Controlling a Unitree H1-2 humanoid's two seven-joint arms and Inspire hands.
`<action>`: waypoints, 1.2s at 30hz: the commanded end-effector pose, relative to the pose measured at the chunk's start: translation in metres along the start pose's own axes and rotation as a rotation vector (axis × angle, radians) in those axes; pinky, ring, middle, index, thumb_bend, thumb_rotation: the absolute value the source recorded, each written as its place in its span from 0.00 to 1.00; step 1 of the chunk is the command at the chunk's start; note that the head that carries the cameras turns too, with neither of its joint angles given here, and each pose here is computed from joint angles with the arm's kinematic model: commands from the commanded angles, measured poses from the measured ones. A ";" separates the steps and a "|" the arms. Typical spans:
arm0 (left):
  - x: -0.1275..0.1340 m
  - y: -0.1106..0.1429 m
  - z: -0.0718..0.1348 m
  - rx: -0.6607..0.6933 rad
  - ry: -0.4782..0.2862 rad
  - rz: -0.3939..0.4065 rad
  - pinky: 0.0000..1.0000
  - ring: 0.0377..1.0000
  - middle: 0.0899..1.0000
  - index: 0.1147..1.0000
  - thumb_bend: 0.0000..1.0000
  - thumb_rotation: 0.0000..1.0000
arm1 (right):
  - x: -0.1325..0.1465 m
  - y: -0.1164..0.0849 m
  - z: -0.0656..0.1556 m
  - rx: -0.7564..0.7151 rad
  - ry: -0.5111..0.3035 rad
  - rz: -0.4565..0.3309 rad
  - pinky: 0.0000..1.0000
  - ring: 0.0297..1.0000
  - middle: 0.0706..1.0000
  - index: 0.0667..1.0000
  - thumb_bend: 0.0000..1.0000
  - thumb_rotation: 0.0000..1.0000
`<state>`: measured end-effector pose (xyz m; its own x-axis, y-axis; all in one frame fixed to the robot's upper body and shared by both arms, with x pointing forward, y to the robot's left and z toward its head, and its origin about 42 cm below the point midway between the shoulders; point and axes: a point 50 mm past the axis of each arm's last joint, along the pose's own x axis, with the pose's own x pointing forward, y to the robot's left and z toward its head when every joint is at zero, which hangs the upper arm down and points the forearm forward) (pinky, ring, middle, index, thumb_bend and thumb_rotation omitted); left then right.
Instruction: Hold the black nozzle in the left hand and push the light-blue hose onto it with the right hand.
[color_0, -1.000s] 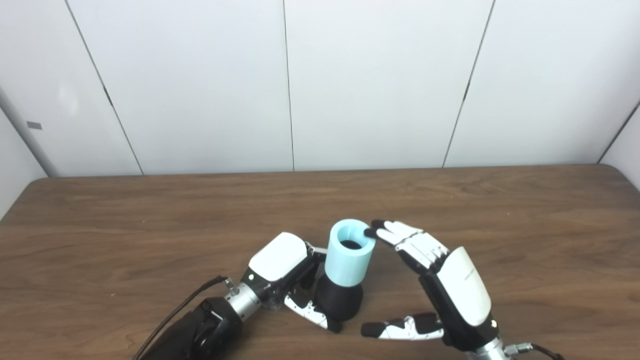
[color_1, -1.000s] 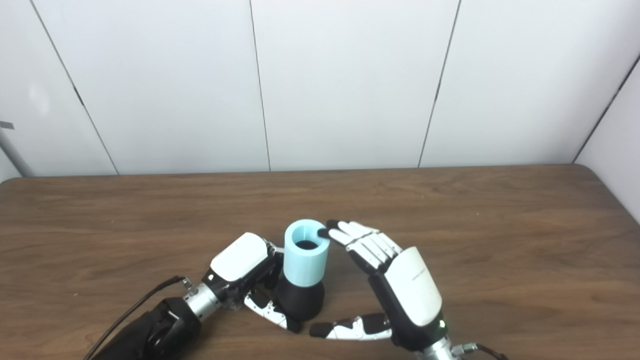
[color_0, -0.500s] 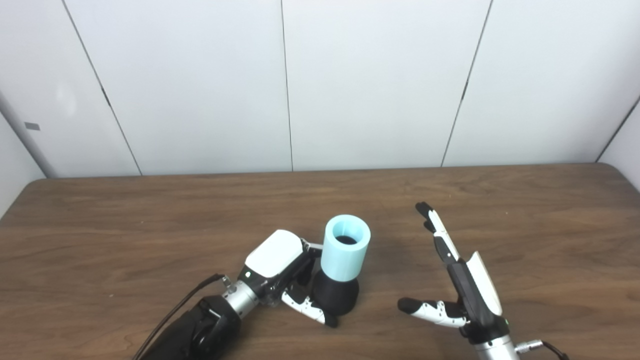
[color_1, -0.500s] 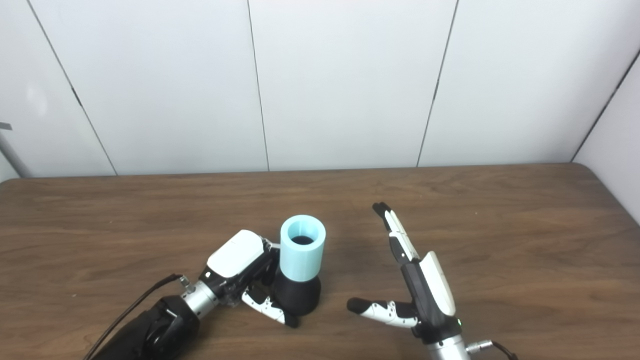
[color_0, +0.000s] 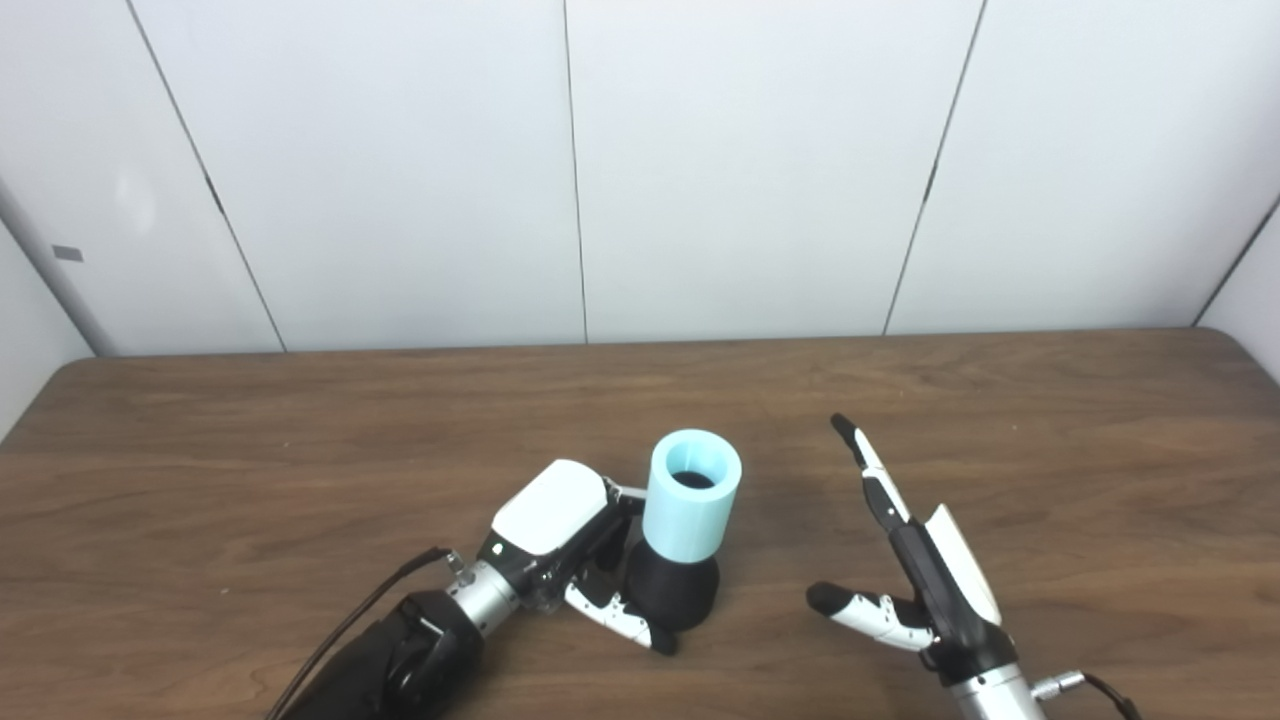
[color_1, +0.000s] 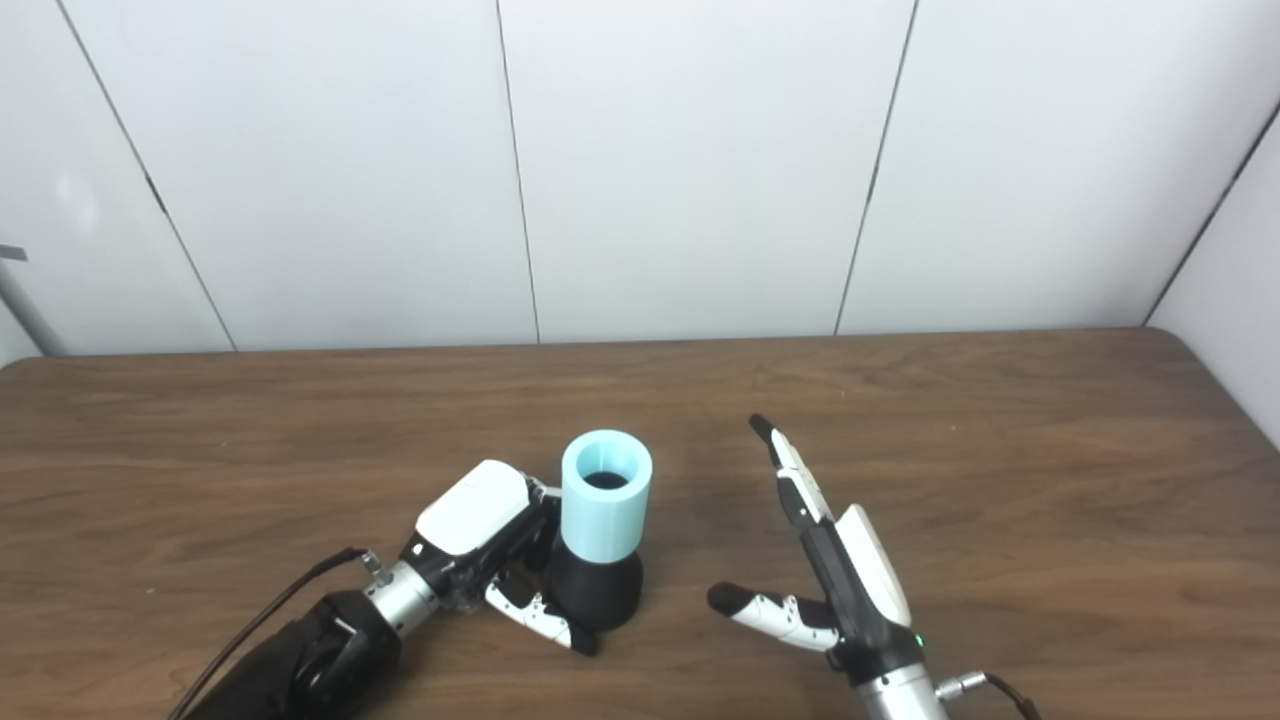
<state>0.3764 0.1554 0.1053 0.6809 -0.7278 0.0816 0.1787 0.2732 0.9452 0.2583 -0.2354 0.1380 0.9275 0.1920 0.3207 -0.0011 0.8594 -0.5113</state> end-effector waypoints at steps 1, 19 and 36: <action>-0.061 -0.081 -0.008 -0.075 0.181 -0.253 0.15 0.17 0.42 0.42 0.52 0.00 | 0.006 -0.008 0.012 0.019 -0.046 -0.034 0.99 1.00 1.00 1.00 0.88 0.88; -0.063 -0.078 -0.014 -0.151 0.233 -0.326 0.72 0.73 0.71 0.70 1.00 0.24 | 0.006 -0.010 0.008 0.005 -0.013 -0.029 0.98 1.00 1.00 1.00 0.88 0.89; -0.071 -0.050 -0.026 -0.252 0.314 -0.477 0.92 0.95 0.93 0.93 1.00 0.41 | 0.007 -0.006 0.007 0.002 -0.008 -0.038 0.98 1.00 1.00 1.00 0.88 0.89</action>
<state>0.3806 0.1588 0.1187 0.6950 -0.7162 0.0634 0.2943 0.3638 0.8837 0.2572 -0.2370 0.1344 0.9458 0.1723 0.2752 -0.0099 0.8626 -0.5058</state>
